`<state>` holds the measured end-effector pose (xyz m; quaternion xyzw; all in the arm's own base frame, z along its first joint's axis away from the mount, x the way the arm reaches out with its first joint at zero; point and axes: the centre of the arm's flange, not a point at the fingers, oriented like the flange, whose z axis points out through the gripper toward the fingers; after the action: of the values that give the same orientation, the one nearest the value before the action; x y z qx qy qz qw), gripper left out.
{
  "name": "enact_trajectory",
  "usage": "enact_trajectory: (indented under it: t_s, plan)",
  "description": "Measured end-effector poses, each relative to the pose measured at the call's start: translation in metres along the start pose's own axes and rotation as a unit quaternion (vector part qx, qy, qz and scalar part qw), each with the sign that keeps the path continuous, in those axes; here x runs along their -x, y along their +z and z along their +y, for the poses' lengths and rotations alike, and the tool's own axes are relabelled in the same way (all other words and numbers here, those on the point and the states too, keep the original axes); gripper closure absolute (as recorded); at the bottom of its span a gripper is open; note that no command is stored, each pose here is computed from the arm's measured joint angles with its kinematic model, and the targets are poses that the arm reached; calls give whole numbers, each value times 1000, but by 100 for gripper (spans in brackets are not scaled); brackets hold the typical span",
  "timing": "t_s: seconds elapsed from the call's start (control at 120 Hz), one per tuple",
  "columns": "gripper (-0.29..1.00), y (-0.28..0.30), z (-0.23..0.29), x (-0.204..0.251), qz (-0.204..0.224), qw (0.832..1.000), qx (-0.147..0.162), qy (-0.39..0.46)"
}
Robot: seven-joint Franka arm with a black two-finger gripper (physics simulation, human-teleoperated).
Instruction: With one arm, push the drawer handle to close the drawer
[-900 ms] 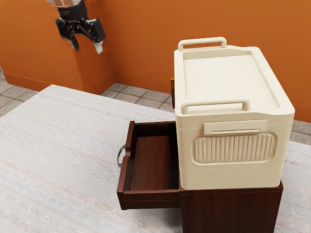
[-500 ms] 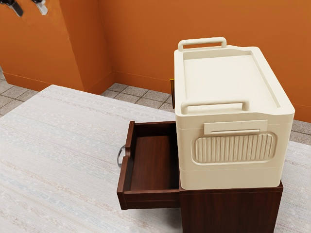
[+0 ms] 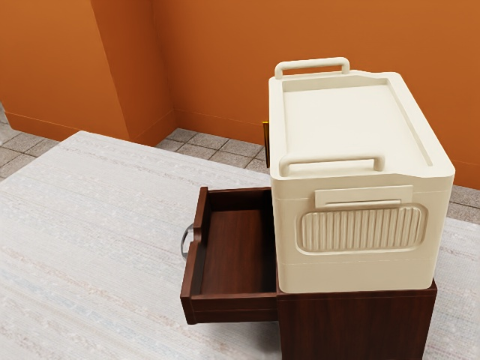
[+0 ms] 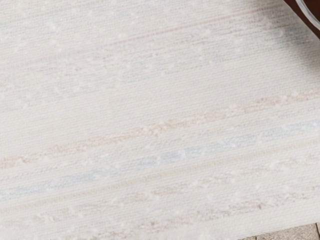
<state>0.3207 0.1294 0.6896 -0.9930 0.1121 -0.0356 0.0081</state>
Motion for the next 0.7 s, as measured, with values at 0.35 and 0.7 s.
enact_trajectory:
  t_s: [0.35,0.7]
  plan:
    - [3,137,-5,-4,-77,995,41,54]
    - [59,190,33,-33,-39,977,-5,208]
